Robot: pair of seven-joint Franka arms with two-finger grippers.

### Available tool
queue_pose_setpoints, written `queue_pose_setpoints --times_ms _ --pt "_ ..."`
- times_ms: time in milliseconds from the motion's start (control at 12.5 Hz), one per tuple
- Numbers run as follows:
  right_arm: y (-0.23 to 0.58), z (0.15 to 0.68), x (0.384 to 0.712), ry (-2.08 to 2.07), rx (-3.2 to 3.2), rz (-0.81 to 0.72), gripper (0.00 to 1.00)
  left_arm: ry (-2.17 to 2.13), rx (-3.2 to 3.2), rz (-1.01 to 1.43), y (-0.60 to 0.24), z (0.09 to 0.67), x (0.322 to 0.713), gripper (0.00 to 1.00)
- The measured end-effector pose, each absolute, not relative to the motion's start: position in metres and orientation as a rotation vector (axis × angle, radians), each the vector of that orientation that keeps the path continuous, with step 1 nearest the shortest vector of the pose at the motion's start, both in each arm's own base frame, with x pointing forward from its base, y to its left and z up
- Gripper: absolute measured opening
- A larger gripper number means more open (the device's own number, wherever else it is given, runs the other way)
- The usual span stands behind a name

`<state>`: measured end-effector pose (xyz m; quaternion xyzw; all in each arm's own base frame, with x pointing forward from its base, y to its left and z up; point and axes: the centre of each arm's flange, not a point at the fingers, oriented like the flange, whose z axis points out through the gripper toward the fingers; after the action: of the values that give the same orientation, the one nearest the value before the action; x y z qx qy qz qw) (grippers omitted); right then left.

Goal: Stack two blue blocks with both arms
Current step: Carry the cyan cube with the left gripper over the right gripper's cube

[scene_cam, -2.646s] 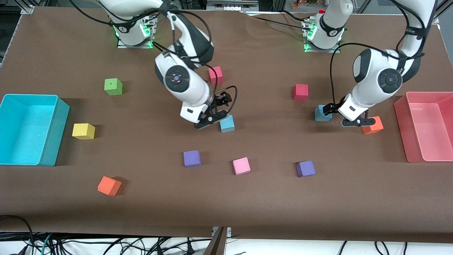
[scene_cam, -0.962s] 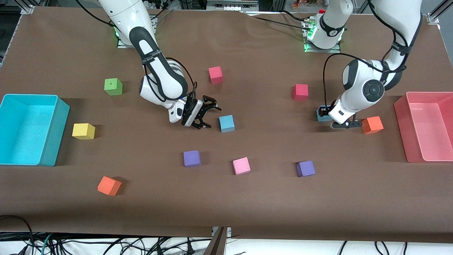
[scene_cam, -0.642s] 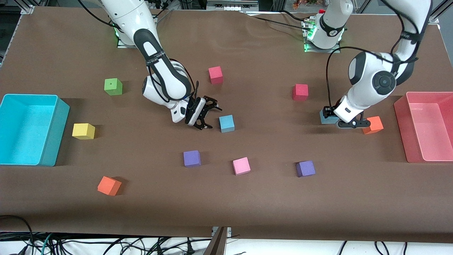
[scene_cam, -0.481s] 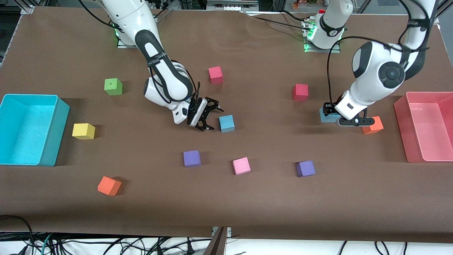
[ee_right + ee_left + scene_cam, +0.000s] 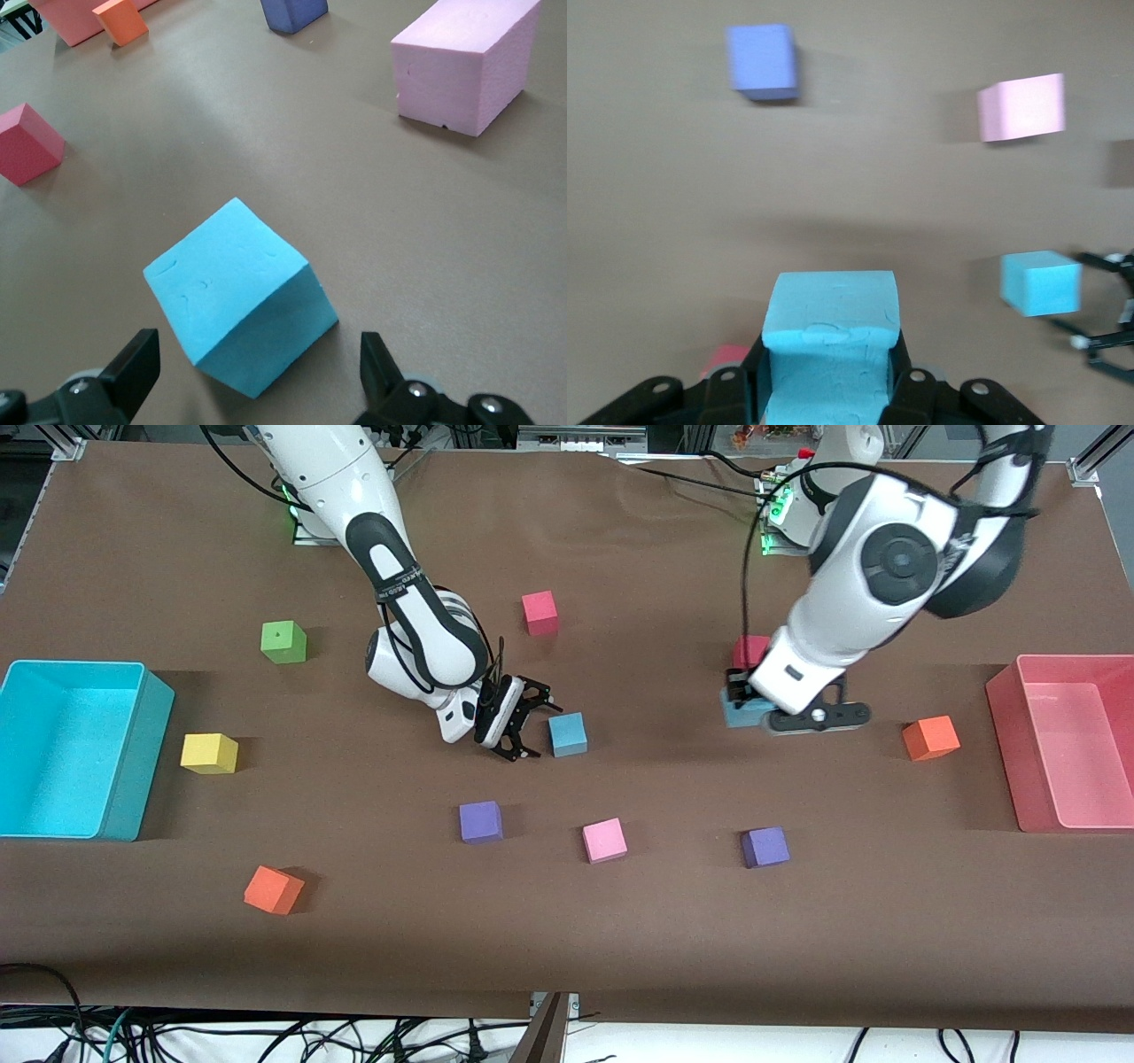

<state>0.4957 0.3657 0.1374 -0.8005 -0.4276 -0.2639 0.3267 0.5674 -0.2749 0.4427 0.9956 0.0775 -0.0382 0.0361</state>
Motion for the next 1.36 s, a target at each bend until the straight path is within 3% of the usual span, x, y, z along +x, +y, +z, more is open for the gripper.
queue_pose_setpoints --times_ms 642,1363 --pt "0.367 0.133 0.494 -1.179 -2.075 -0.708 1.0 0.414 2.998 -0.186 -0.433 0.382 0.576 0.52" --pt "0.368 0.13 0.491 -1.283 -2.032 -0.741 1.0 0.428 3.036 -0.221 -0.486 0.317 0.571 0.52"
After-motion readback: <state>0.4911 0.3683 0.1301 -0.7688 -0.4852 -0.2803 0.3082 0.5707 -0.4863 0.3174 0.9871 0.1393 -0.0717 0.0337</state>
